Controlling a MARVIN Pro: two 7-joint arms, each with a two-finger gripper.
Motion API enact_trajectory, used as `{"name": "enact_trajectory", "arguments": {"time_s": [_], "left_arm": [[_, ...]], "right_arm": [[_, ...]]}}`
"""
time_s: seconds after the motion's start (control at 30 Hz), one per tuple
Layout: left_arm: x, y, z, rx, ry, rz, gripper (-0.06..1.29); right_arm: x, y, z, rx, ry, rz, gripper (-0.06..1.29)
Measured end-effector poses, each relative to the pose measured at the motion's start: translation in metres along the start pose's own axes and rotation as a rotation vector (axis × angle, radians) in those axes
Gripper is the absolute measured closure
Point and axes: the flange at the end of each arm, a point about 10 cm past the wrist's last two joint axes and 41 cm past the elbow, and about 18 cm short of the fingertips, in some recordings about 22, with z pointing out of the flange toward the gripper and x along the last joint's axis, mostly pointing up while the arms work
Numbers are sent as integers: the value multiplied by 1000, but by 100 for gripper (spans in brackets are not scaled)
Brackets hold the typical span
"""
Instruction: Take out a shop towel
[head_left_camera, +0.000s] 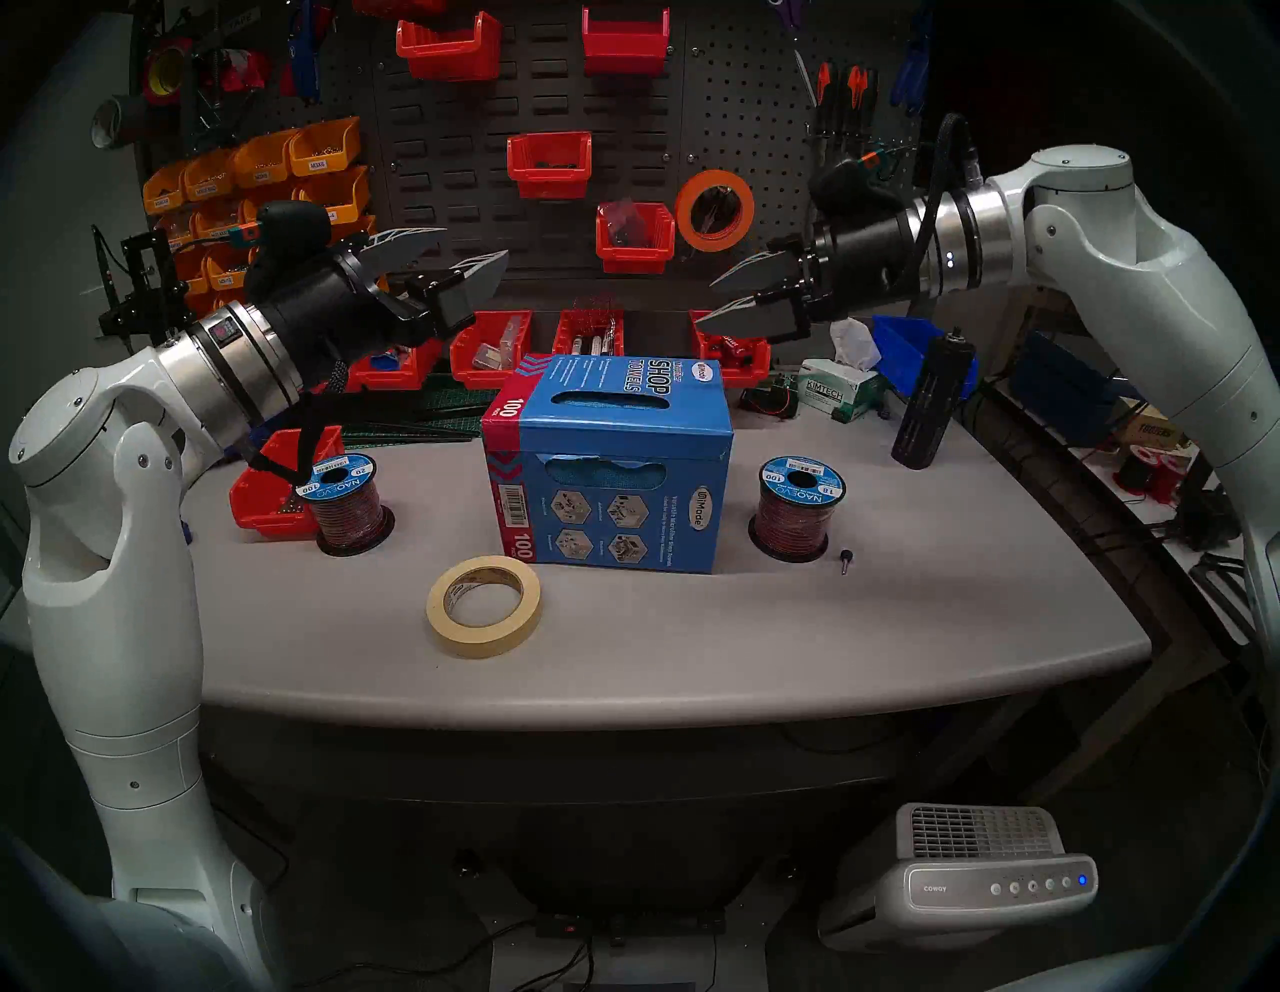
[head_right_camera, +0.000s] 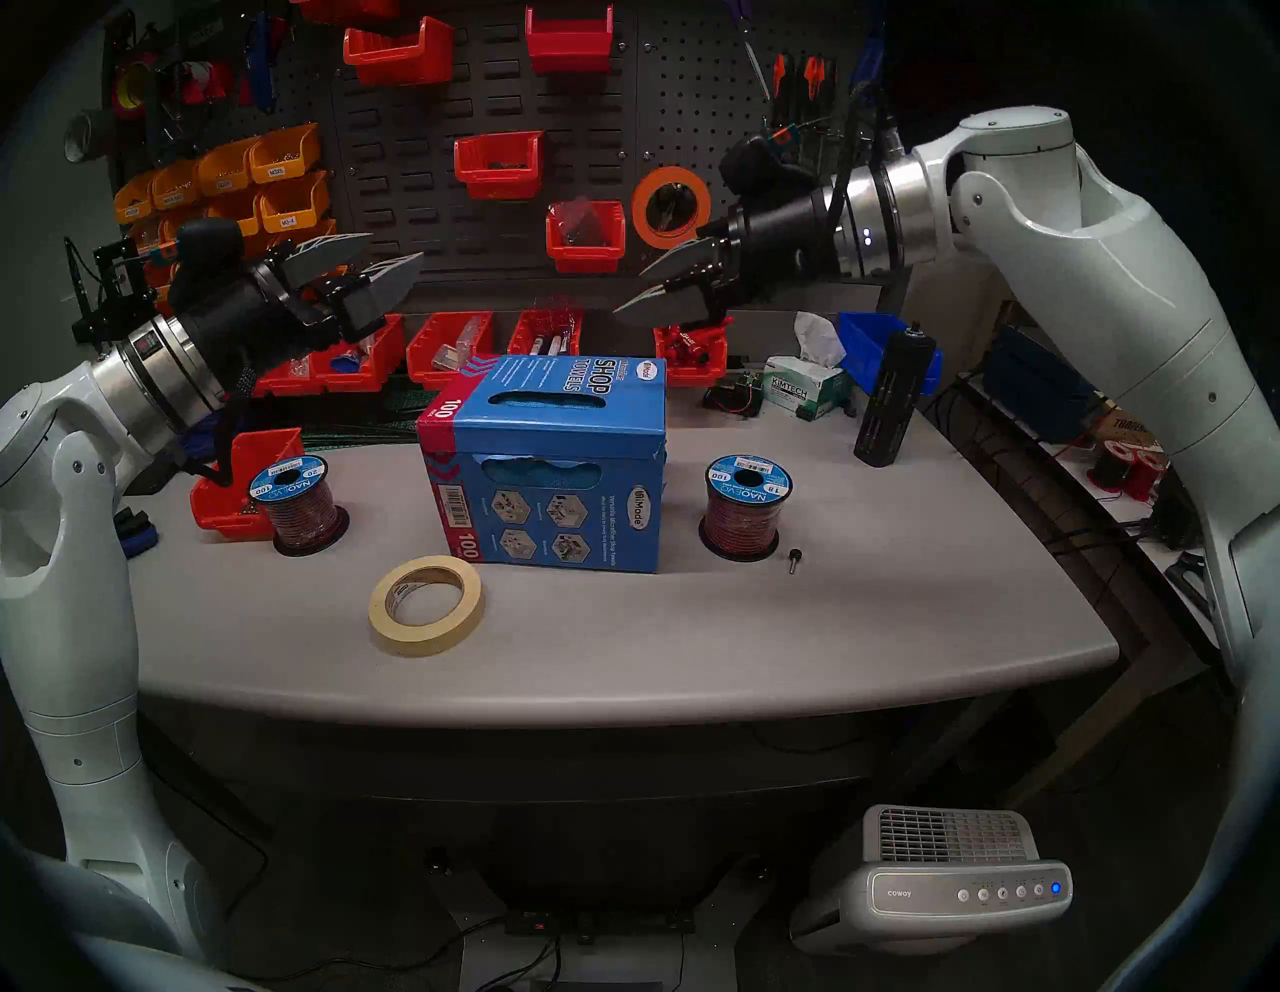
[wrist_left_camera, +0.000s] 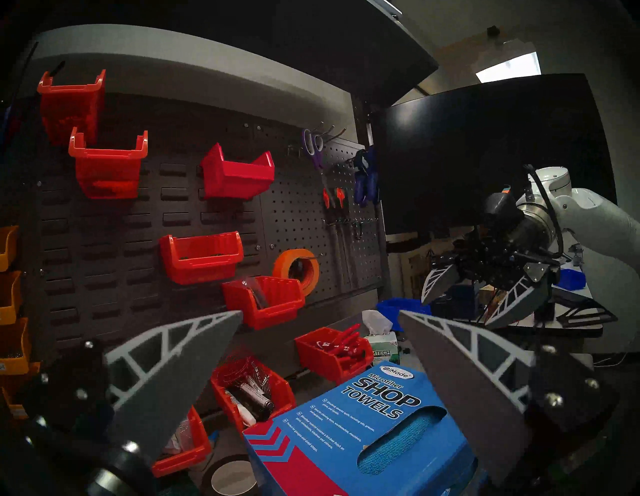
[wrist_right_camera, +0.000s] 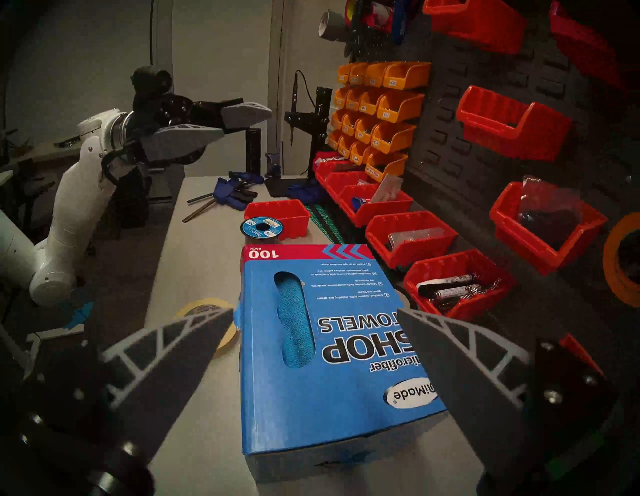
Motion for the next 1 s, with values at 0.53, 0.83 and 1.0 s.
{"name": "enact_trajectory", "arguments": {"time_s": [0.53, 0.83, 1.0], "left_arm": [[-2, 22, 18, -89, -70, 93, 0], [-10, 33, 29, -132, -107, 123, 0], [-16, 41, 35, -162, -130, 147, 0]], "right_arm": [[-84, -3, 2, -7, 151, 88, 0], [-94, -12, -19, -55, 260, 60, 0], [-112, -22, -20, -70, 307, 75, 0]]}}
